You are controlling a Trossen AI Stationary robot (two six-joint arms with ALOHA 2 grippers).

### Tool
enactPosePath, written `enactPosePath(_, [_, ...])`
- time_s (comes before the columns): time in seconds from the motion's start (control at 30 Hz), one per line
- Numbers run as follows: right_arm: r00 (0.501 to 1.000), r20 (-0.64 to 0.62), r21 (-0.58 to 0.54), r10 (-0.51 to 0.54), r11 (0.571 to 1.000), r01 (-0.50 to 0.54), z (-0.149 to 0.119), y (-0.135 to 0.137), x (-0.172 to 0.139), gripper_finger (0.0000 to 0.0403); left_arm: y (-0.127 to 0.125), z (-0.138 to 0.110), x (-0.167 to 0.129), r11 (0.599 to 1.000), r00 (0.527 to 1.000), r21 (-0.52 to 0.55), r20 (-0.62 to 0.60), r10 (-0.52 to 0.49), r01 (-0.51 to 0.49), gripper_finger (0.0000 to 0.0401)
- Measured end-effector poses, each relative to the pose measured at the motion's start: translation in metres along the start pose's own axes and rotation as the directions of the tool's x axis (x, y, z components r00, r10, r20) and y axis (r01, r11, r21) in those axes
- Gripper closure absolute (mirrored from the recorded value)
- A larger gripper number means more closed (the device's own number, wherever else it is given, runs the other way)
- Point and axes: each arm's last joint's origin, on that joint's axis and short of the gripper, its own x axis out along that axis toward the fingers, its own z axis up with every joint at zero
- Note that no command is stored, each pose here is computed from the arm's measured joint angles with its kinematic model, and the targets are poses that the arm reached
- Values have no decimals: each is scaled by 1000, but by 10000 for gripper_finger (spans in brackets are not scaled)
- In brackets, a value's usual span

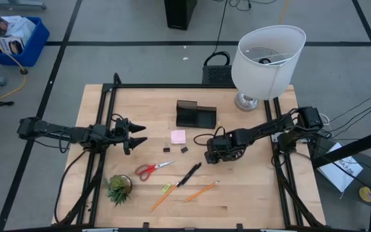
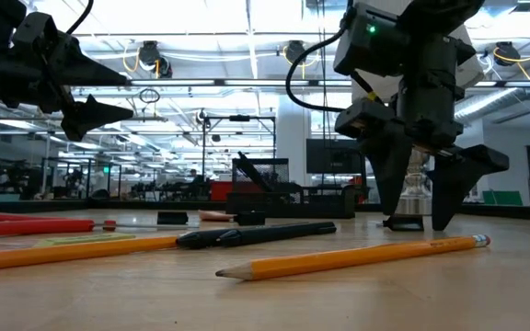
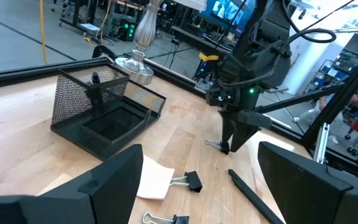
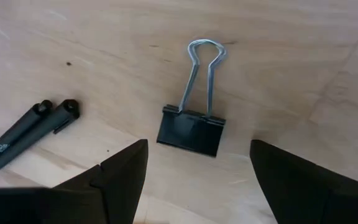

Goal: Pick and place office supplies into organizer
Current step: Put the right black paper clip into the desk organizer

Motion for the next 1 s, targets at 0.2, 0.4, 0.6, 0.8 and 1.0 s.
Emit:
enactPosePath(0.2, [1000,-3,-12,-20,1000,20,1,0,5,122,0,0,0,1000,1000,-1,0,0,0,77])
enactPosePath(0.4, [999,29,9,-25,1000,25,3,-1,6,122,0,0,0,1000,1000,-1,1,0,0,77])
enactPosePath(0.6, [997,64,17,-54,998,53,3,-3,6,122,0,0,0,1000,1000,0,0,0,0,77])
enactPosePath(0.8, [996,69,-2,-56,998,57,3,-3,7,127,0,0,0,1000,1000,4,0,0,0,77])
enactPosePath(1.0, [995,82,-9,-65,998,66,4,-4,7,144,0,0,0,1000,1000,7,0,0,0,77])
